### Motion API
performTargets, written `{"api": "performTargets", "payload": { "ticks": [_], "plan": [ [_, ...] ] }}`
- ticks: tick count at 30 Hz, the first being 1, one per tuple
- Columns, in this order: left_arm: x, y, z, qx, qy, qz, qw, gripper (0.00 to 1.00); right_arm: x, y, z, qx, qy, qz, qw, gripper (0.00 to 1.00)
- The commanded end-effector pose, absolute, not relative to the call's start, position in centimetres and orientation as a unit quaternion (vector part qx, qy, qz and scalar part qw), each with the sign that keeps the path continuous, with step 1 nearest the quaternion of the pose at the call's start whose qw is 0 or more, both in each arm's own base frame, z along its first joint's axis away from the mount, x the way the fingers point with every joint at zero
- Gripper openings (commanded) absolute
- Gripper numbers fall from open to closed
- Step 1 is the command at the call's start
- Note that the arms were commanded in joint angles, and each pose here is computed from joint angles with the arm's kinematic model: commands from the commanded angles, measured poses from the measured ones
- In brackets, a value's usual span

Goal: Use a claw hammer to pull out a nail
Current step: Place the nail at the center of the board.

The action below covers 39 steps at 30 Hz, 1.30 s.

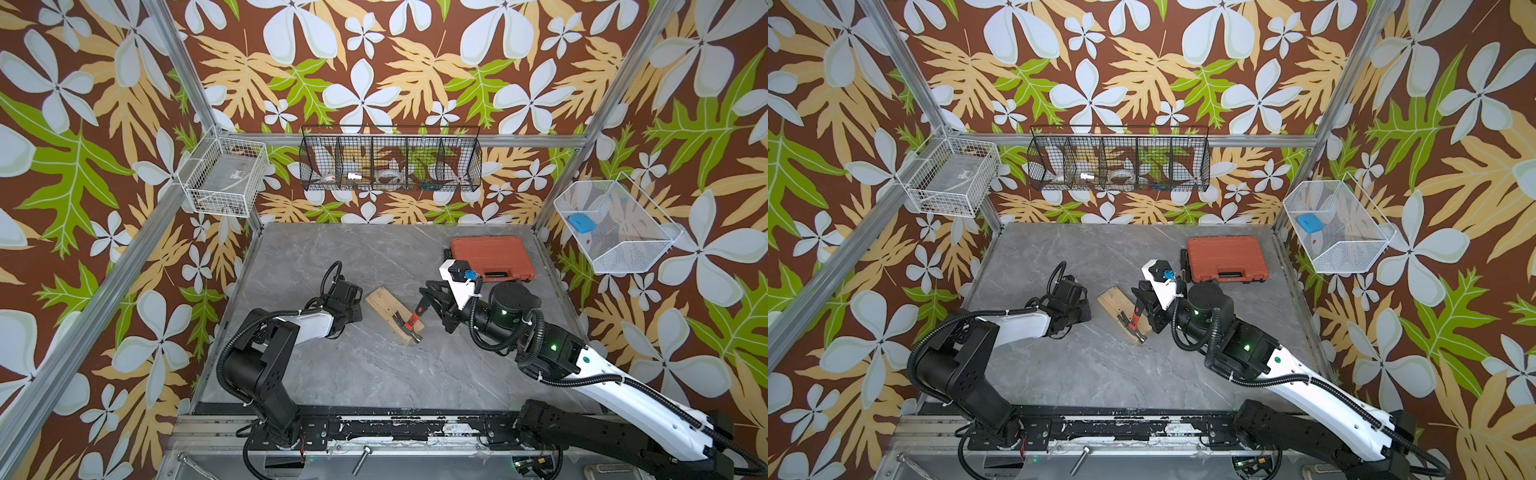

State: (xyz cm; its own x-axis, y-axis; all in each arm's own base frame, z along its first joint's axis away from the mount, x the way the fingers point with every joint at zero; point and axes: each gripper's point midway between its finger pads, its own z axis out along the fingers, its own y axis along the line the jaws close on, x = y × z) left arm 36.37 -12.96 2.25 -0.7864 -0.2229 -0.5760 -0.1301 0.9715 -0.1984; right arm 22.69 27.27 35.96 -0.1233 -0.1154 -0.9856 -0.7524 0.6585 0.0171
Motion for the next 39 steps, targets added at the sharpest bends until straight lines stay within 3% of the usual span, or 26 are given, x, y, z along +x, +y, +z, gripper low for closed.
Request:
{"api": "performTargets", "payload": {
  "ticks": [1,15,25,39],
  "plan": [
    [36.3,-12.6,2.1,-0.103,0.942,-0.069,0.311,0.00,22.9,27.5,38.6,-0.297,0.668,0.285,0.620,0.00],
    [36.7,-12.9,2.8,-0.101,0.942,-0.072,0.312,0.14,23.0,27.7,38.5,-0.302,0.669,0.284,0.618,0.00],
    [37.3,-13.4,5.3,-0.099,0.933,-0.093,0.335,0.18,23.6,27.6,38.1,-0.295,0.682,0.268,0.613,0.00],
    [37.4,-15.8,9.7,-0.088,0.906,-0.183,0.370,0.25,27.6,29.5,37.1,-0.280,0.710,0.209,0.611,0.00]
  ]
}}
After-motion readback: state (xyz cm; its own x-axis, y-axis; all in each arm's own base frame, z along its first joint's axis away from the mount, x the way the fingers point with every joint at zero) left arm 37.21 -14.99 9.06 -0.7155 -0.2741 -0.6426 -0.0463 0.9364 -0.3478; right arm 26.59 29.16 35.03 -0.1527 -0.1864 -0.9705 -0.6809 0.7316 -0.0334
